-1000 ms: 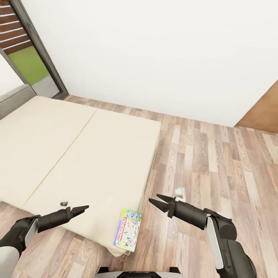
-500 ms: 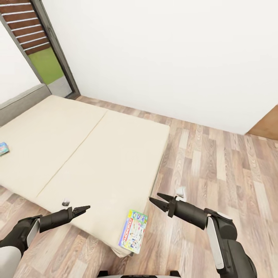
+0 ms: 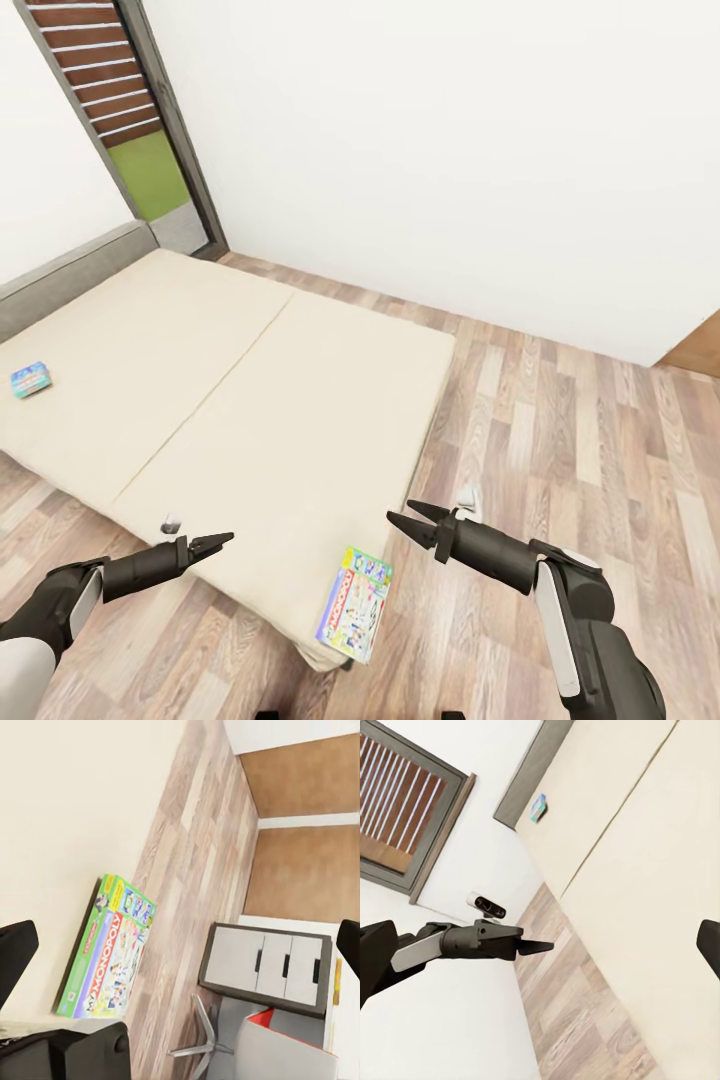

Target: Put all the toys in the child's room - the three board games (two on the bed and one on the table), the two jigsaw puzzles on the table, and the tennis ball on the table - inside the toy box on the table in the child's room.

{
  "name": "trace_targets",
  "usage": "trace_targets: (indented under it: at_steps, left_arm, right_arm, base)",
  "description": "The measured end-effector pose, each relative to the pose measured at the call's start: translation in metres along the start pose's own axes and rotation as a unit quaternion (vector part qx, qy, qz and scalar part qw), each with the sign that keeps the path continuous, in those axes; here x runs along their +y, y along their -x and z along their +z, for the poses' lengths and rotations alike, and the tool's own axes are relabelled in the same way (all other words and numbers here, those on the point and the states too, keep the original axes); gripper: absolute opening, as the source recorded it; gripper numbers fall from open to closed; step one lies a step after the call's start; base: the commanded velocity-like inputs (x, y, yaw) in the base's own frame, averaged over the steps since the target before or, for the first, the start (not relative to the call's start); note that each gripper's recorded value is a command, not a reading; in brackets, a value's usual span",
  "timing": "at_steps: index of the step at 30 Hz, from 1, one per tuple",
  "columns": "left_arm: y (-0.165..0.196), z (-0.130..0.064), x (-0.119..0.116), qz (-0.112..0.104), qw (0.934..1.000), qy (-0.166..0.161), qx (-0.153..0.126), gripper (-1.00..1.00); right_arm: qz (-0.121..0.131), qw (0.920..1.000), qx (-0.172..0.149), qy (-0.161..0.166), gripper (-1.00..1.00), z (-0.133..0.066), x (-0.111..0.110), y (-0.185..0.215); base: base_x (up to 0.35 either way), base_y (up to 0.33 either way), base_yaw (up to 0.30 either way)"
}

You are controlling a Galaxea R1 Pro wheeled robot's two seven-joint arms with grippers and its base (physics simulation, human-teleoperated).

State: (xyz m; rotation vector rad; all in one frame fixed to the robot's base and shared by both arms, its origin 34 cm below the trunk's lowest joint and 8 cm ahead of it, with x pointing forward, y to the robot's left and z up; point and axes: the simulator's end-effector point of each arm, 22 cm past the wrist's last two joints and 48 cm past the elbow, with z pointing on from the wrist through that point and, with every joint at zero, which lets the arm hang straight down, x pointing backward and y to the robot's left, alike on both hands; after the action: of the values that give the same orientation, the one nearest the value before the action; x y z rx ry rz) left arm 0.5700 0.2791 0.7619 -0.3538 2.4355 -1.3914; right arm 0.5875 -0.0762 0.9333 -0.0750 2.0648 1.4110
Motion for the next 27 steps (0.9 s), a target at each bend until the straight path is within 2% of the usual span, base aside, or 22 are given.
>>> trace_targets:
  at_steps: [11,27]
  left_arm:
    - [0.0034,-0.0015,-0.0047,0.005,1.0,-0.002,-0.003,1.0]
    - [0.0037,-0.0017,-0.0051,0.005,1.0,-0.001,-0.003,1.0]
  right_arm:
    - [-0.006,1.0,-0.003,0.003,1.0,-0.0006,0.005,0.0037]
    - [-0.009,0.9999,-0.003,0.004,1.0,-0.0004,0.0062,0.0045]
  base:
    - [0.0,0.0,-0.143]
    - [0.0,0.0,-0.011]
